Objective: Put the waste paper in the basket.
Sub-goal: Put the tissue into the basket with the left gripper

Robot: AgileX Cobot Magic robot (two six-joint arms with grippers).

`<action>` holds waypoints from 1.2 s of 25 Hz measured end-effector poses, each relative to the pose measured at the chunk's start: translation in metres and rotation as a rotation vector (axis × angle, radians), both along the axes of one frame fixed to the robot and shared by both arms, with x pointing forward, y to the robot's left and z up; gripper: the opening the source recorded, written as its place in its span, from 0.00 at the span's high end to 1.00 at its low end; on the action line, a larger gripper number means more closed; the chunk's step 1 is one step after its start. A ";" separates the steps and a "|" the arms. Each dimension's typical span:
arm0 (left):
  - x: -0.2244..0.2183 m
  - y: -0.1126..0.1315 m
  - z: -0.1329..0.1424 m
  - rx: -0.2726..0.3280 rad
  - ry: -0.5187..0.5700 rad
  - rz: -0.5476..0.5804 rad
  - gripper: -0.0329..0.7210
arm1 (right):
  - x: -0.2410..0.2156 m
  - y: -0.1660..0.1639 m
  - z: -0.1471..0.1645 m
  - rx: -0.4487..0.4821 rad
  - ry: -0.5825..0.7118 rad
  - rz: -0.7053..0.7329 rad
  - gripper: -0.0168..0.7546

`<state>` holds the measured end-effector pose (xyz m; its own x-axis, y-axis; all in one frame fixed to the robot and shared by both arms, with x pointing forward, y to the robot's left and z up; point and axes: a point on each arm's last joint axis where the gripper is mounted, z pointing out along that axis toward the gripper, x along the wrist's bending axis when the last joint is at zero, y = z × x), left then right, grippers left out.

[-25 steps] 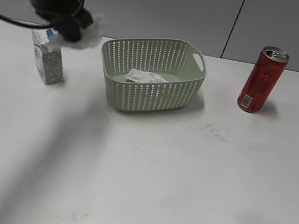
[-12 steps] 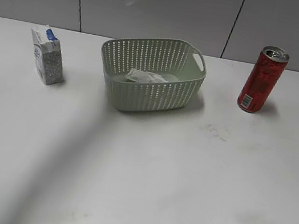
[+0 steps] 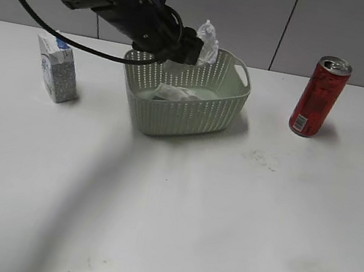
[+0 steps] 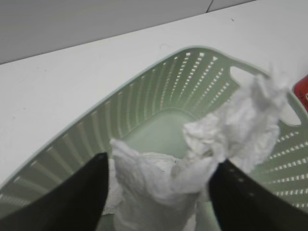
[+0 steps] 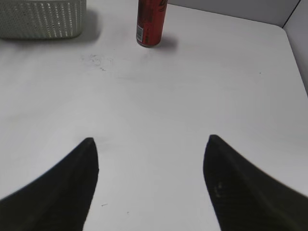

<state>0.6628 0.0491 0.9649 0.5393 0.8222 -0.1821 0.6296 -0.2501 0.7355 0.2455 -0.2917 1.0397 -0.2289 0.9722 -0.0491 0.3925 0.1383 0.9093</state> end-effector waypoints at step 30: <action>0.014 0.022 0.035 0.011 0.456 0.056 0.12 | 0.000 0.000 0.000 -0.003 0.000 -0.001 0.33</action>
